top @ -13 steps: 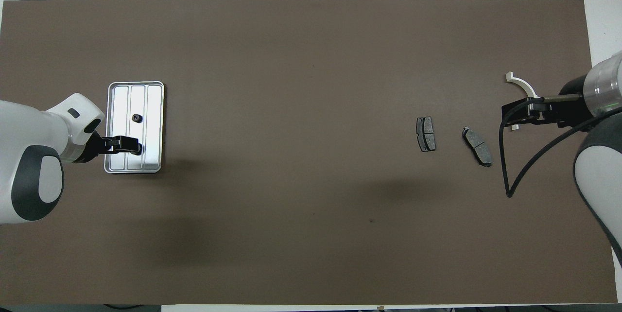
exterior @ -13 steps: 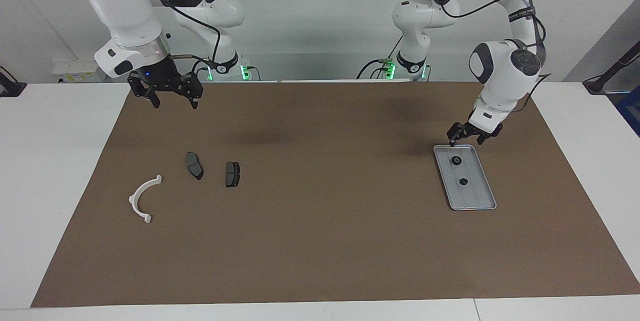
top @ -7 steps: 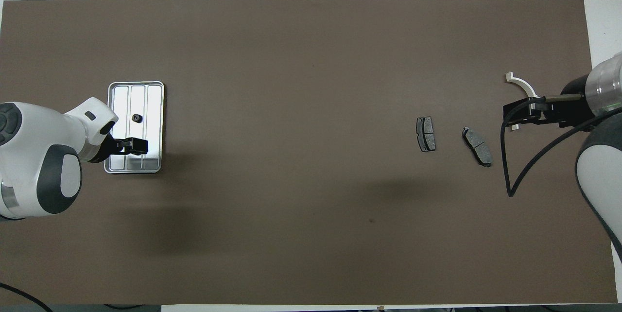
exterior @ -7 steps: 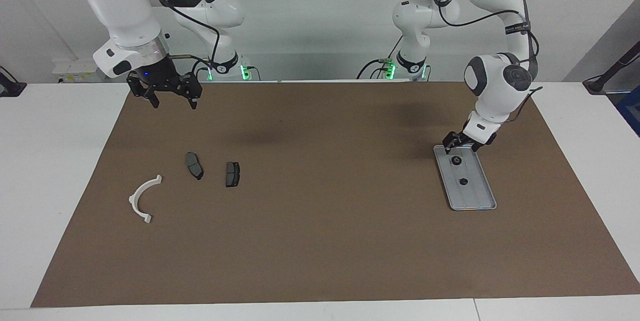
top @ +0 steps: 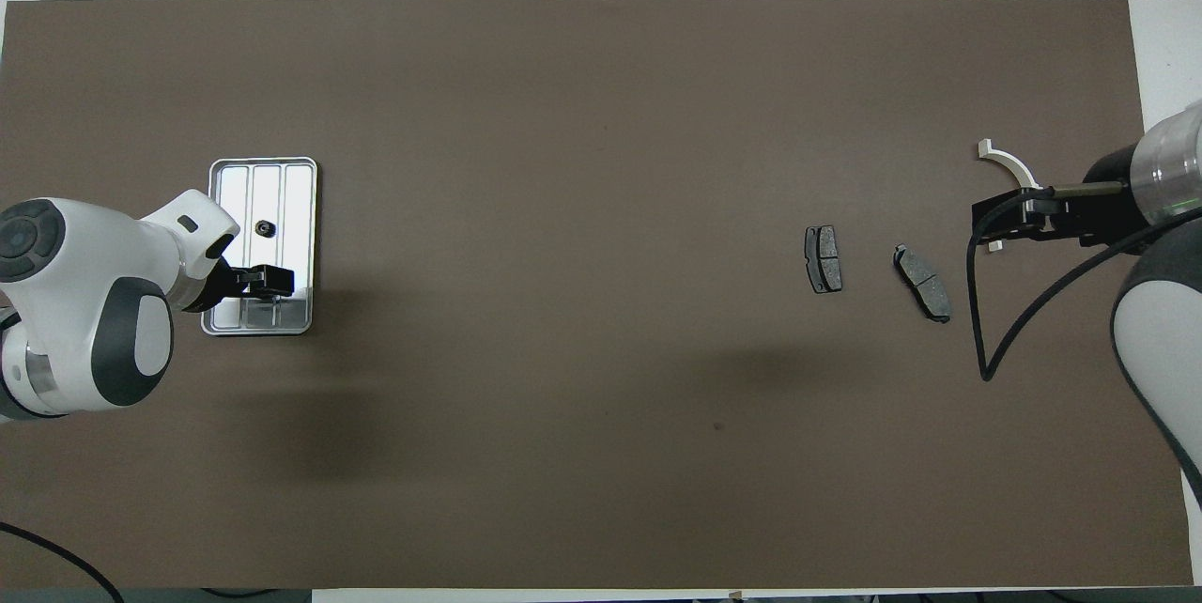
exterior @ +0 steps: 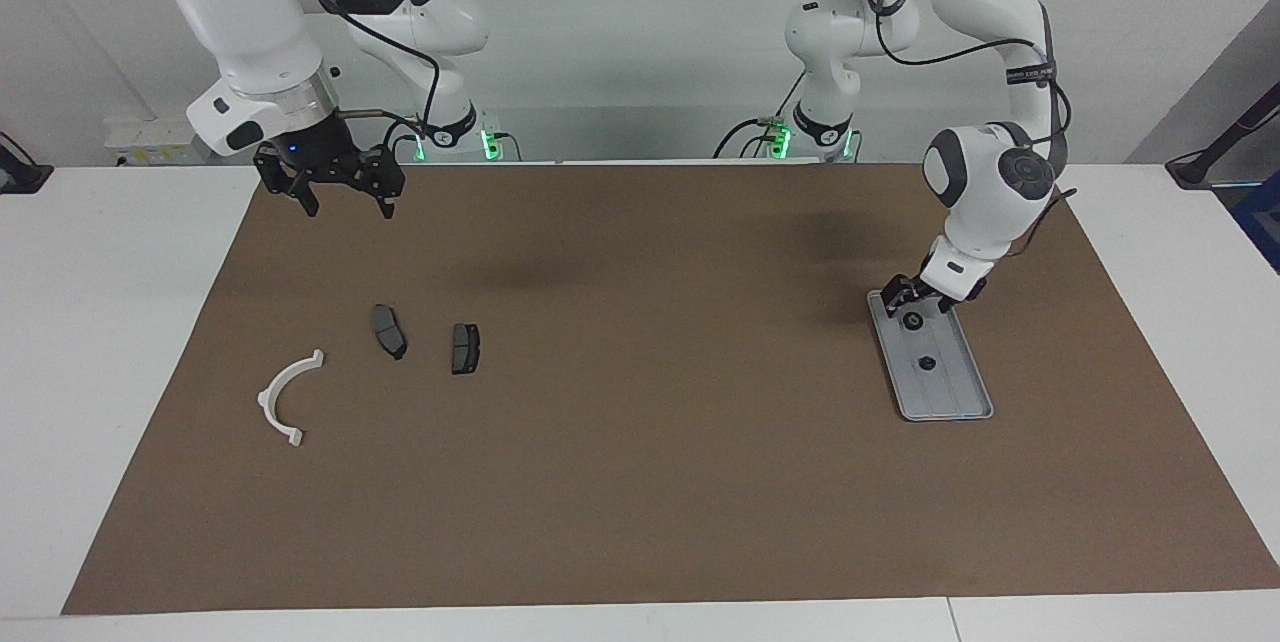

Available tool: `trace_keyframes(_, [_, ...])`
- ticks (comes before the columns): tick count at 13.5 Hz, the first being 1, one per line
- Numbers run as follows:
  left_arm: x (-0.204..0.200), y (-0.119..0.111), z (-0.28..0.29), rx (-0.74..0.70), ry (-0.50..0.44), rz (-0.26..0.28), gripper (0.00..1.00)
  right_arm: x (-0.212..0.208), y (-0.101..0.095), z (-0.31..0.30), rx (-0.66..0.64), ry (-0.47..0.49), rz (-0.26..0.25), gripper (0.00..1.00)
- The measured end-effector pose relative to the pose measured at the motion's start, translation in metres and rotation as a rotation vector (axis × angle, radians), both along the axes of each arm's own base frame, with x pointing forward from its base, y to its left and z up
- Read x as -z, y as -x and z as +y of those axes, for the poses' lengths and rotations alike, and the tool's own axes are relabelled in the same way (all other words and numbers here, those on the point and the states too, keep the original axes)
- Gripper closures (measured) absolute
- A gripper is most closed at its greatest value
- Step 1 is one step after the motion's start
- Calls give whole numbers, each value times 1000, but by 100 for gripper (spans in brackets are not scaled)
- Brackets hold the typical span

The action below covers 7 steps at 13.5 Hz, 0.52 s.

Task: Place bearing gear from tray to pile
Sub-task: 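Reach the left gripper into the silver tray and grasp the black bearing, then carry the bearing to mid-table with the left gripper and release it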

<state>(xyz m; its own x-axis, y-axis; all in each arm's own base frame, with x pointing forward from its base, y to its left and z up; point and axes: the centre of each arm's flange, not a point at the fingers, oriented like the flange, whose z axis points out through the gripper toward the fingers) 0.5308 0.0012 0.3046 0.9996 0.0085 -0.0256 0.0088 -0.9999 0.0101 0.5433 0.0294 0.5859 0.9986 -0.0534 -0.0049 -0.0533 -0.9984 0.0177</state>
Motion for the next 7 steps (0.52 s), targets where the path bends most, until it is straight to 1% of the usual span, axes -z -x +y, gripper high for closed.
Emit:
trace_keyframes(3, [7, -1, 0, 1, 0, -1, 0, 18, -7, 1, -2, -2, -17, 0])
trace_keyframes(5, [10, -1, 0, 1, 0, -1, 5, 44, -13, 2, -4, -3, -31, 0])
trace_keyframes(7, [10, -1, -1, 3, 1, 0, 29, 71, -19, 3, -6, -5, -41, 0])
